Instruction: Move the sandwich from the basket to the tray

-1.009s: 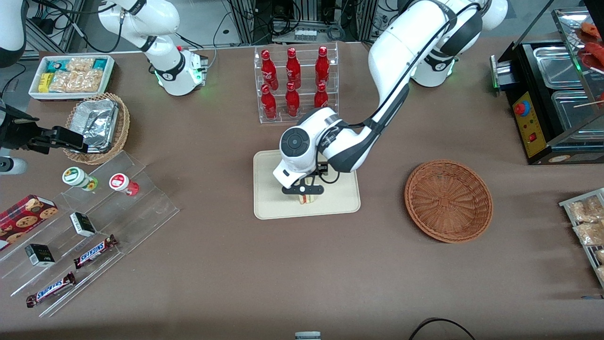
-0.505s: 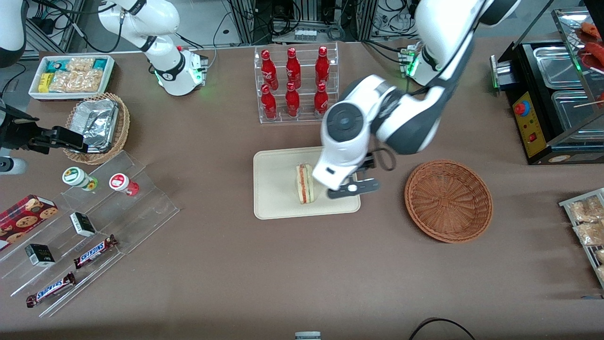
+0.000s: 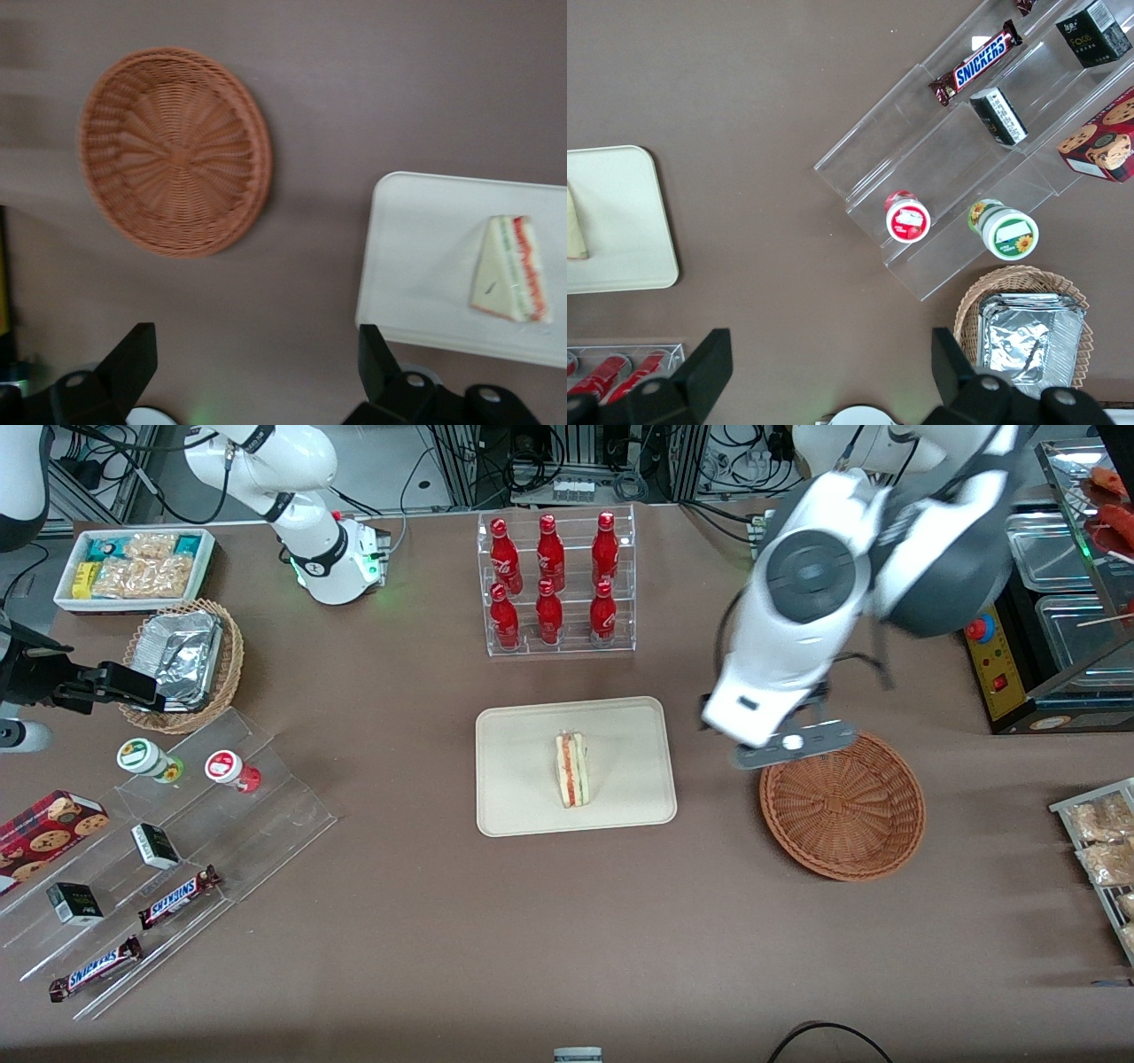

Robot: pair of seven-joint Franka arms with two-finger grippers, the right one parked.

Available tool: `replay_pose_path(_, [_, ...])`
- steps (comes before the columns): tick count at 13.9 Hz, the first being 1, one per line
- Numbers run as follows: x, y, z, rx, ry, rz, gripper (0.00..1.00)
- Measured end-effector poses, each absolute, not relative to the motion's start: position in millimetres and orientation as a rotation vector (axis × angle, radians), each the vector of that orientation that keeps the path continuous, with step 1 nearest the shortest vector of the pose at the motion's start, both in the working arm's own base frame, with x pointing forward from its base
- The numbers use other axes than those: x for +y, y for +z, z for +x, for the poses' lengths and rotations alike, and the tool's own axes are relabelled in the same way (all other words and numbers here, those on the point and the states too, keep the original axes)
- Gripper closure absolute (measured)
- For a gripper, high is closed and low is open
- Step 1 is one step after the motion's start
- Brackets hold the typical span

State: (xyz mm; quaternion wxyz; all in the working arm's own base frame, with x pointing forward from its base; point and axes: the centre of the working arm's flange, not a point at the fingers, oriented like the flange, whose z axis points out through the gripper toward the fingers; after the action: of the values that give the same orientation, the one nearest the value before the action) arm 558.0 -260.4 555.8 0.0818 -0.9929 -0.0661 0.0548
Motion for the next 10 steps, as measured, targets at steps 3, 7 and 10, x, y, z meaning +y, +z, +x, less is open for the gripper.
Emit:
replay_pose_path(3, [-191.9, 600.1, 546.9, -0.109, 0.213, -2.979, 0.0])
replay_pose_path(7, [-128.7, 629.0, 535.2, -0.007, 0.257, -3.06, 0.0])
replay_pose_path(10, [-80.7, 640.0, 525.1, 0.074, 0.255, -3.088, 0.0])
